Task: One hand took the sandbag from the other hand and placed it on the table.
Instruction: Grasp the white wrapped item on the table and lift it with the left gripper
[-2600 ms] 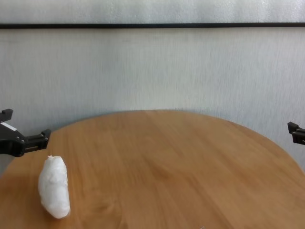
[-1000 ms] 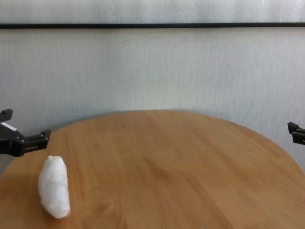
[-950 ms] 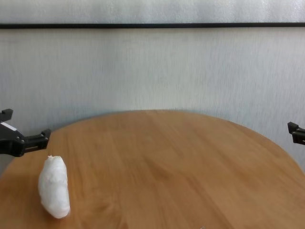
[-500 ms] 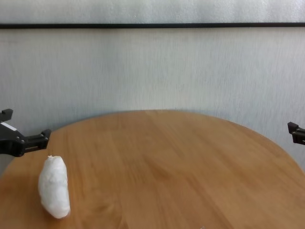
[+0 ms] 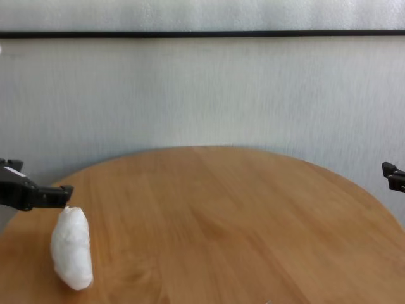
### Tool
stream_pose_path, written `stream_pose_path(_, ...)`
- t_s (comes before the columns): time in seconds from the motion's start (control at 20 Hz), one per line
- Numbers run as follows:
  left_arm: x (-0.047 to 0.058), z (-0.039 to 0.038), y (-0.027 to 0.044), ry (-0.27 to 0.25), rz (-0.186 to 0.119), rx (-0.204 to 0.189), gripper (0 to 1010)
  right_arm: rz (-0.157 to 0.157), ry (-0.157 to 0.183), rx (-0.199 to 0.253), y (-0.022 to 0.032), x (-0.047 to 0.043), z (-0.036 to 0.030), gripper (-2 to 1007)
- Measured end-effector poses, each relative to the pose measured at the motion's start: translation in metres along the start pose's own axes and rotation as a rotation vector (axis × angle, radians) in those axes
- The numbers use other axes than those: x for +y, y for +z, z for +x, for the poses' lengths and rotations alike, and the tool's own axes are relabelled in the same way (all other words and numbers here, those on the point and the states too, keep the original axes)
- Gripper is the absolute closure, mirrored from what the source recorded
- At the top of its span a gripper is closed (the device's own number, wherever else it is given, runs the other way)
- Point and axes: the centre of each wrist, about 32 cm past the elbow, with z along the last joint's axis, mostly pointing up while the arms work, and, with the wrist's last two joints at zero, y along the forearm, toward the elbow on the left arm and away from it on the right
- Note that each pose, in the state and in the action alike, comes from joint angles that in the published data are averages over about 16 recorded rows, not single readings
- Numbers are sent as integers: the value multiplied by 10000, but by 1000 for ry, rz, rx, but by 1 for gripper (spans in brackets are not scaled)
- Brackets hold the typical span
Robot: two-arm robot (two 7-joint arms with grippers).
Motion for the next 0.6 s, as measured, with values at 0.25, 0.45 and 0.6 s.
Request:
stream_pose_path(0.25,73,-55,248,-45,153,84,10,0,0,0,0,0,0,2)
stream_pose_path(0.45,77,-122,399,-59,240,147,10,0,0,0,0,0,0,2)
stream_pose_path(0.6,57,-180,493,-54,292,183,10,0,0,0,0,0,0,2)
